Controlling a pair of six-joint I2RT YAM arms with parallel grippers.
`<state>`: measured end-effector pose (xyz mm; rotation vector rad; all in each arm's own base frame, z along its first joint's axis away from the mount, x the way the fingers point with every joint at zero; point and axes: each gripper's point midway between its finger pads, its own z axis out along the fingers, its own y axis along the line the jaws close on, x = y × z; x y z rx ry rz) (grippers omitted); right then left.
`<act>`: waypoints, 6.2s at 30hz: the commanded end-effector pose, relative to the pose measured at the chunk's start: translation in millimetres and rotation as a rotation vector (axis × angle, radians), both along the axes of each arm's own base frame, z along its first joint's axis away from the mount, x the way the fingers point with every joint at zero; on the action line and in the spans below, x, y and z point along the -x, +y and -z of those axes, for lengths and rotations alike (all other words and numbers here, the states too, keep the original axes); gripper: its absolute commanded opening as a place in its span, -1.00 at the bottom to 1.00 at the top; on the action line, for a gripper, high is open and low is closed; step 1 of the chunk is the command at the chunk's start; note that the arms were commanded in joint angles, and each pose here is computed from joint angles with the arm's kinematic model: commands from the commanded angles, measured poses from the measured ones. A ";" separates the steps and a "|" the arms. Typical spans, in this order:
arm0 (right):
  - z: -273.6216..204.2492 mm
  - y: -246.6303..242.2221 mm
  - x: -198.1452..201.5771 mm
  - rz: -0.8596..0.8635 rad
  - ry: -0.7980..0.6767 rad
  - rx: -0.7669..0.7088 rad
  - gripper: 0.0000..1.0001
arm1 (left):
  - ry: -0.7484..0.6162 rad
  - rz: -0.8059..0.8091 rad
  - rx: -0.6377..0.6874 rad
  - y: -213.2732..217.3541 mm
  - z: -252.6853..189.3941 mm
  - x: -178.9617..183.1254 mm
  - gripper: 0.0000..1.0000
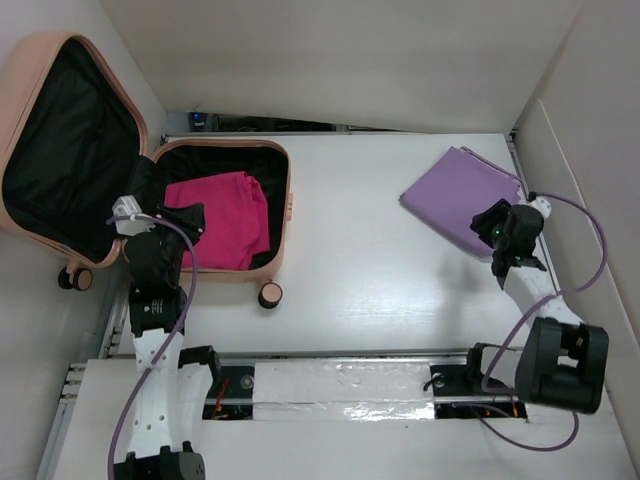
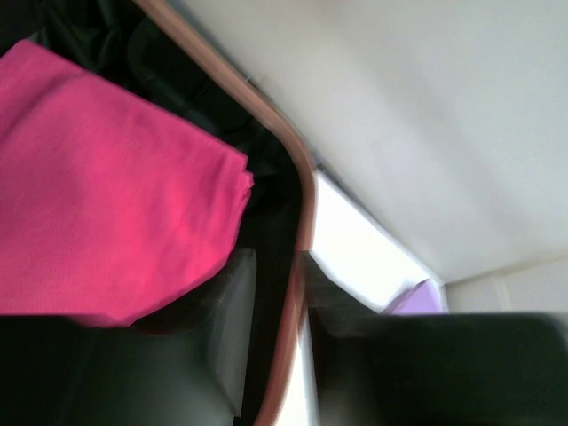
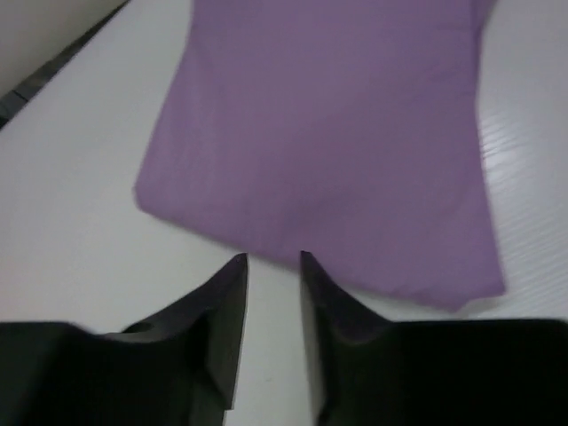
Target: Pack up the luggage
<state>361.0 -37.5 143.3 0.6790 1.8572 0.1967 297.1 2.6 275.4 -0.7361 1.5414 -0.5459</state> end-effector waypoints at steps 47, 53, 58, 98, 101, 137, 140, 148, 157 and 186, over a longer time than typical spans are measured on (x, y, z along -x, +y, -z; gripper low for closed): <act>-57.9 53.1 60.1 -0.280 -0.221 -0.033 0.82 | 0.287 0.875 -0.348 -461.2 158.5 -57.6 0.61; -82.6 64.4 79.8 -0.364 -0.270 0.049 0.69 | 0.412 0.827 -0.378 -492.8 211.3 -88.2 0.62; -85.8 82.3 85.3 -0.430 -0.285 0.054 0.72 | 0.458 0.725 -0.426 -489.5 240.8 -107.2 0.53; -105.2 122.6 92.0 -0.473 -0.441 0.051 0.78 | 0.429 0.111 -0.365 -9.0 65.5 -108.7 -1.00; -100.4 129.1 92.0 -0.506 -0.437 0.049 0.72 | 0.520 0.008 -0.345 41.1 99.5 -93.0 -1.00; -100.9 159.4 104.3 -0.701 -0.466 0.033 -0.91 | 0.394 -0.484 -0.366 151.1 1.1 -36.2 -0.23; -101.7 163.7 106.4 -0.733 -0.469 0.038 -1.00 | 0.411 -0.666 -0.393 167.3 -6.3 11.7 -1.00; -99.5 174.6 109.2 -0.797 -0.459 0.025 -0.83 | 0.552 -1.166 -0.433 206.0 -26.5 111.0 -1.00; -101.4 184.1 115.0 -0.867 -0.467 0.020 -0.70 | 0.713 -1.244 -0.561 234.3 -46.7 111.9 0.45; -85.3 189.4 102.7 -0.853 -0.403 0.029 -0.68 | 0.722 -1.010 -0.529 239.4 -36.5 45.4 -1.00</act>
